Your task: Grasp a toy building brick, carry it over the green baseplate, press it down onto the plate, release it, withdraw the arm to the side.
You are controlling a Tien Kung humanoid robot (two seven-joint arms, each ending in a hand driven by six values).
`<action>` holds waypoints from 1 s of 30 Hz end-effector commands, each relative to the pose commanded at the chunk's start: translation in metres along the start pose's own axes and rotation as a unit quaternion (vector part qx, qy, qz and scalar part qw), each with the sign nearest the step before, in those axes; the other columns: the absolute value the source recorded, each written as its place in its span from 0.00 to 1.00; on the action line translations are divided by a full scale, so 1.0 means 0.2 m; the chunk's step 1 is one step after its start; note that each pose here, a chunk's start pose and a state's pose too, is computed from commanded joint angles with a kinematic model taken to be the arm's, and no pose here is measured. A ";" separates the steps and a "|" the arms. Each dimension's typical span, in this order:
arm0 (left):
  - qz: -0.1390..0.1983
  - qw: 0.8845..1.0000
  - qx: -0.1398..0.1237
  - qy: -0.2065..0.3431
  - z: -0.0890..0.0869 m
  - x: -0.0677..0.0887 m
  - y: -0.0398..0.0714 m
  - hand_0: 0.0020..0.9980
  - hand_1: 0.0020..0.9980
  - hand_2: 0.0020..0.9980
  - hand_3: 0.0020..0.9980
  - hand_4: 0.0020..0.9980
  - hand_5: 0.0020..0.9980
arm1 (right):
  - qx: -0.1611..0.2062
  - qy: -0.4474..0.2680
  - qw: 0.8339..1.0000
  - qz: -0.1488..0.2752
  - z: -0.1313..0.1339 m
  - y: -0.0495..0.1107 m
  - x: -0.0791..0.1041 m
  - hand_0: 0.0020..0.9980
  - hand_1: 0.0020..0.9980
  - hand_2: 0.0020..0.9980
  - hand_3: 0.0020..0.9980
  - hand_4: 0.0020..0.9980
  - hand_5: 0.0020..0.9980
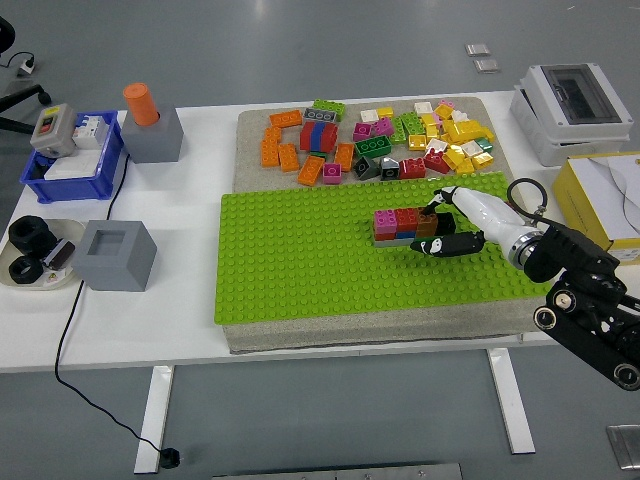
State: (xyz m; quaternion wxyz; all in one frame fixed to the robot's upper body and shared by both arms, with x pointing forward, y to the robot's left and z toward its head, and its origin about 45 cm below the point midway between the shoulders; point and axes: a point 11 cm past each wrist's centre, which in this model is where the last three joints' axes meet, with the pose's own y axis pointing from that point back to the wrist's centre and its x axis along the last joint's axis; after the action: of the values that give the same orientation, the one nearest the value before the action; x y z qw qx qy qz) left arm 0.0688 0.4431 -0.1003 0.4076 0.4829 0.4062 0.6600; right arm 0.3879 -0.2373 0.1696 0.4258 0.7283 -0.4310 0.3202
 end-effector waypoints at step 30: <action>0.003 1.000 0.003 0.008 -0.02 0.01 0.00 0.64 0.62 0.59 0.59 0.64 0.19 | -0.073 0.099 0.987 0.104 0.24 0.06 0.47 0.85 0.85 0.90 0.67 0.71 0.14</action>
State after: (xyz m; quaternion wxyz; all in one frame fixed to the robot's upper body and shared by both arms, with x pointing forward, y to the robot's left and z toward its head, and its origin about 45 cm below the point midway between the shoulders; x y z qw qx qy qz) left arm 0.0649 0.4453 -0.1001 0.4007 0.4802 0.4103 0.6637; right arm 0.4209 -0.3164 0.2308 0.4828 0.6112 -0.4822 0.4009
